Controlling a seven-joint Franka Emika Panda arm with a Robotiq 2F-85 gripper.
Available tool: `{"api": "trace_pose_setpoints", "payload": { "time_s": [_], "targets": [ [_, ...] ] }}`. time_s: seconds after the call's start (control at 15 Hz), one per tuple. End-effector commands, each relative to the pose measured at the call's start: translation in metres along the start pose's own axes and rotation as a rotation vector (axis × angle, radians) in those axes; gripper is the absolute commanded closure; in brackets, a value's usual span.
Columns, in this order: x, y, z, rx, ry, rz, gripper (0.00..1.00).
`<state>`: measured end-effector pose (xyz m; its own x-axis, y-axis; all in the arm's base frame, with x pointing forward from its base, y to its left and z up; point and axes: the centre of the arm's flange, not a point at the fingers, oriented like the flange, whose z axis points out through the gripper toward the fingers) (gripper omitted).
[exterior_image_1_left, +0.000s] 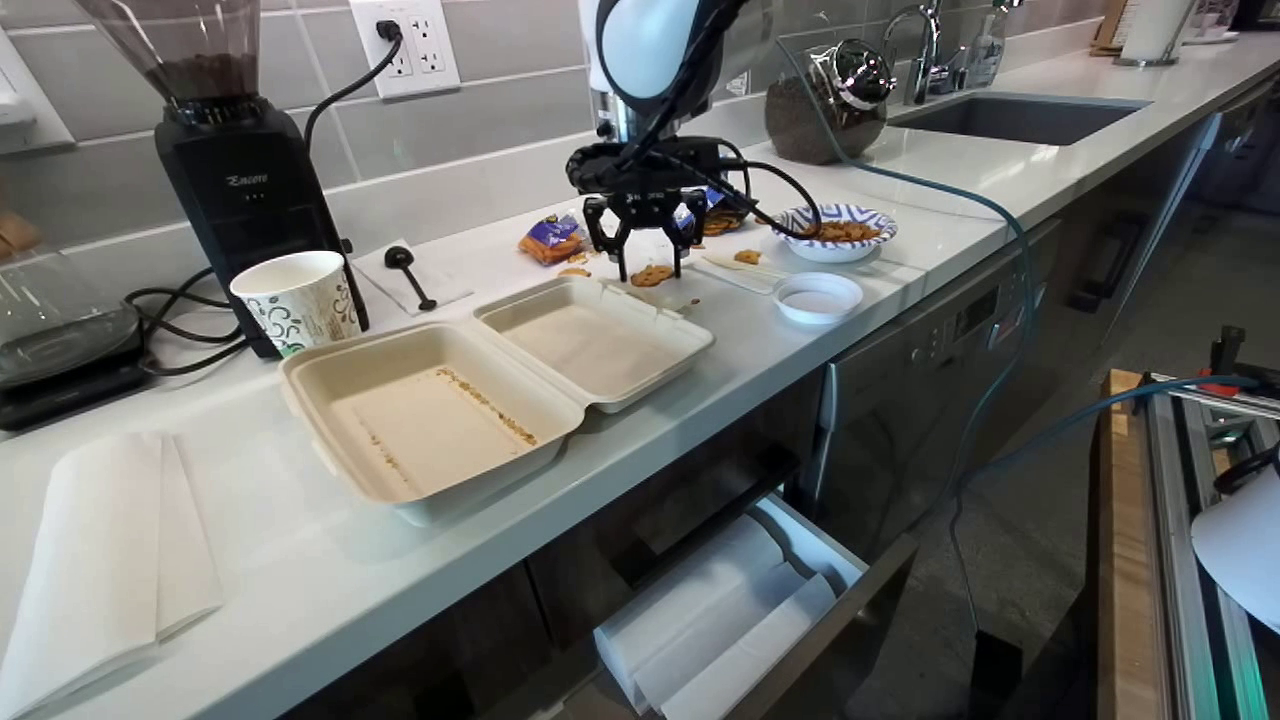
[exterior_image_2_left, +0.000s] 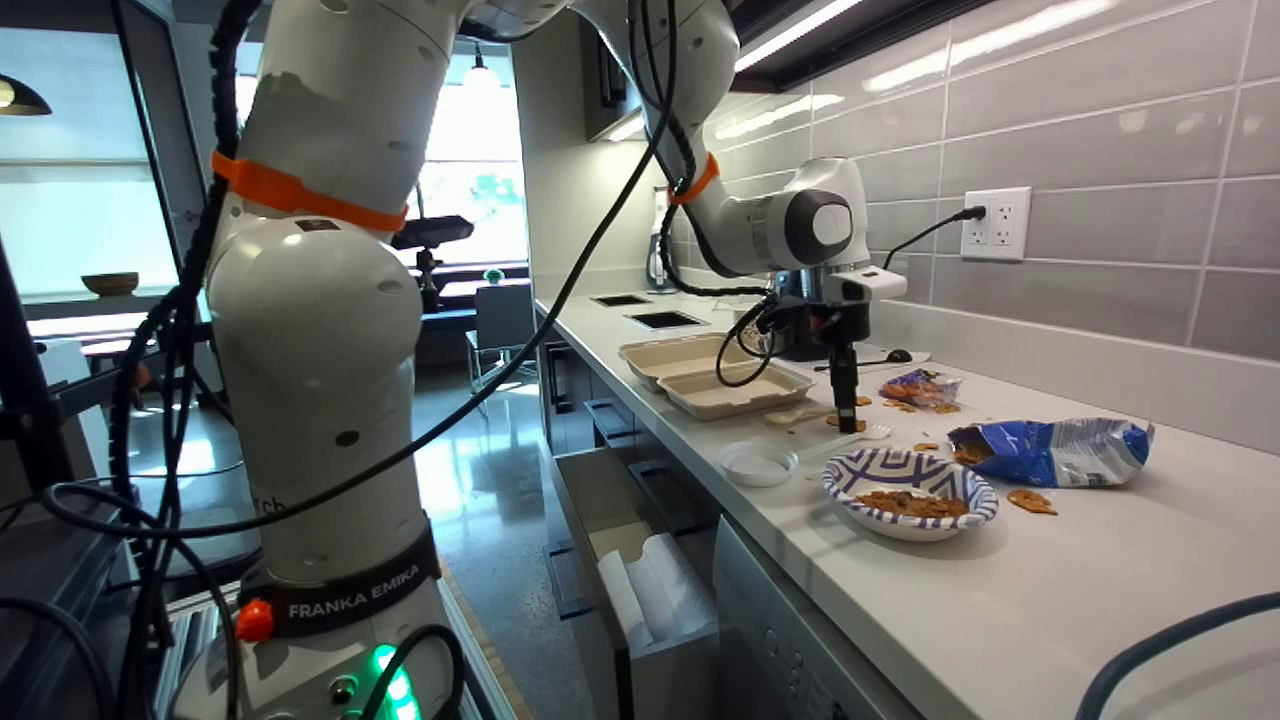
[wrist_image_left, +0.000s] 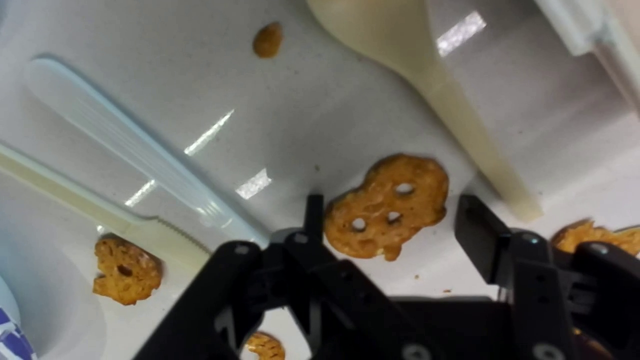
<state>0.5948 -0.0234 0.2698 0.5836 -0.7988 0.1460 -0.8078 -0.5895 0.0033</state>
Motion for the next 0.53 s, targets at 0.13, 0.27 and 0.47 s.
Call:
{"api": "trace_pose_setpoints", "payload": {
  "time_s": [0.13,0.27,0.47],
  "targets": [
    [0.0000,-0.0051,0.0034,-0.018,-0.022,0.020,0.34],
    [0.0001,-0.0055,0.0030,-0.017,-0.021,0.020,0.39],
    [0.0006,-0.0056,0.0028,-0.017,-0.020,0.021,0.39]
  ]
}}
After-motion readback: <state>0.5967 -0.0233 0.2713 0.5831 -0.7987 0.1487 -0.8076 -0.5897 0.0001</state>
